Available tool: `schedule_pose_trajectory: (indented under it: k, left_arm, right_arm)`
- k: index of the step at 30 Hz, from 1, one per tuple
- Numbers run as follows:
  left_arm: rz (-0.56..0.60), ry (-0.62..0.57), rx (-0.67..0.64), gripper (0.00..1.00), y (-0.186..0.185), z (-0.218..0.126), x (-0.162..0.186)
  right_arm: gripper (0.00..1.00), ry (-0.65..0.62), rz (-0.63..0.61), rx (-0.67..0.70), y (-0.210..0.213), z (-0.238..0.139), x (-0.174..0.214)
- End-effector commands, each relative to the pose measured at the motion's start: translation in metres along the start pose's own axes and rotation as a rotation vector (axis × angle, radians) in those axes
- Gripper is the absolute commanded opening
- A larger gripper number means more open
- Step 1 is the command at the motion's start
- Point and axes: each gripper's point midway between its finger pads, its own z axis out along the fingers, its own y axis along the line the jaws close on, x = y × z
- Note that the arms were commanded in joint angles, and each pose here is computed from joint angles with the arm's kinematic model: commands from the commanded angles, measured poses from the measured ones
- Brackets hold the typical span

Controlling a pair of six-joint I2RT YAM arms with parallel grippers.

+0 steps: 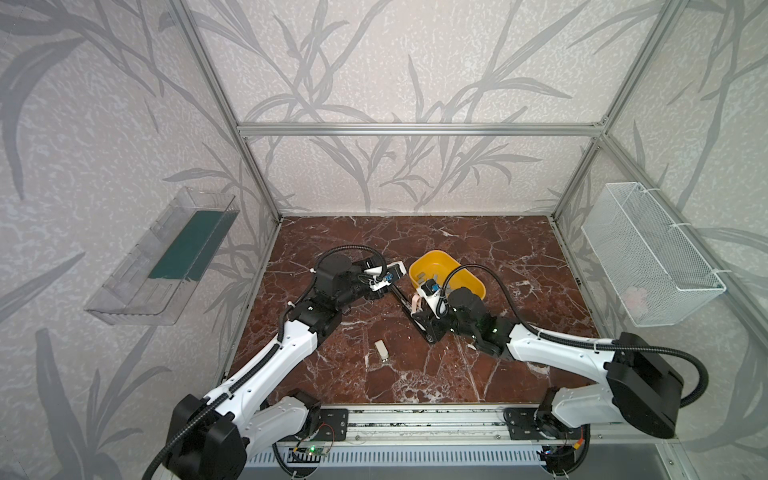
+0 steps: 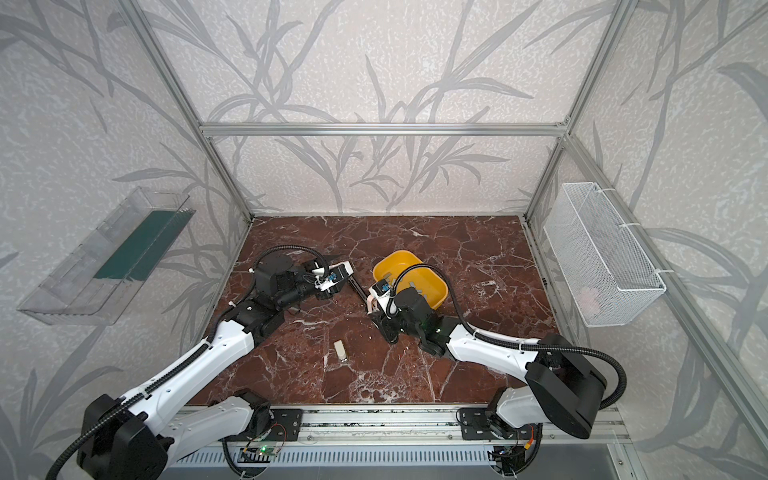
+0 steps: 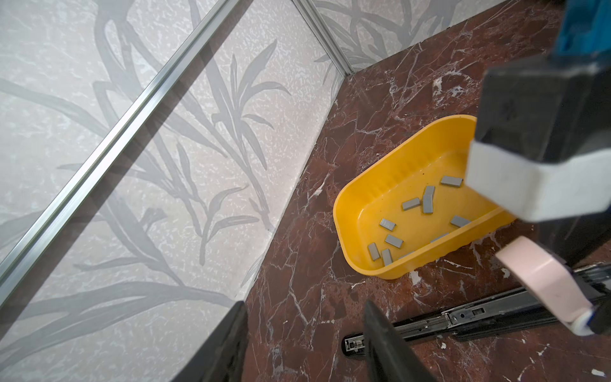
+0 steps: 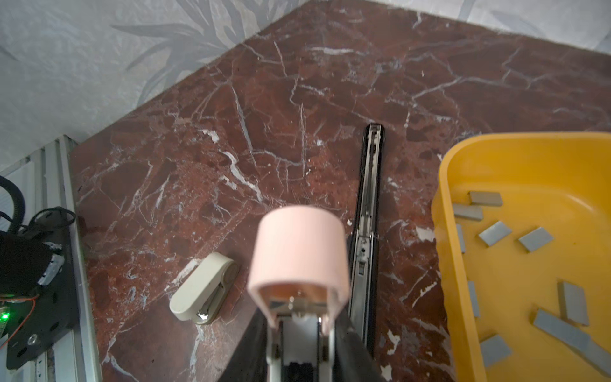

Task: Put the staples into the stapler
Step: 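Lower the opened pink stapler to the table with the right gripper while the left withdraws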

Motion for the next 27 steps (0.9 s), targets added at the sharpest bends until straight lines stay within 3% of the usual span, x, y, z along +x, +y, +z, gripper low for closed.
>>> schedule_pose_trajectory:
  k: [1,13,19,27]
  left_arm:
    - [0.042,0.004,0.019,0.56,-0.006,0.002,0.004]
    - [0.061,0.056,0.005,0.56,-0.004,0.004,0.015]
    - [0.060,0.142,-0.059,0.56,0.011,0.005,0.032]
    - [0.062,0.143,-0.039,0.56,0.009,0.006,0.033]
  right_arm:
    - [0.00,0.043,0.031,0.014,0.001,0.005,0.000]
    - [0.00,0.168,-0.072,0.017,0.033,0.030,0.022]
    - [0.00,0.248,-0.071,0.024,0.042,0.044,0.039]
    - [0.00,0.367,-0.069,0.035,0.042,0.065,0.064]
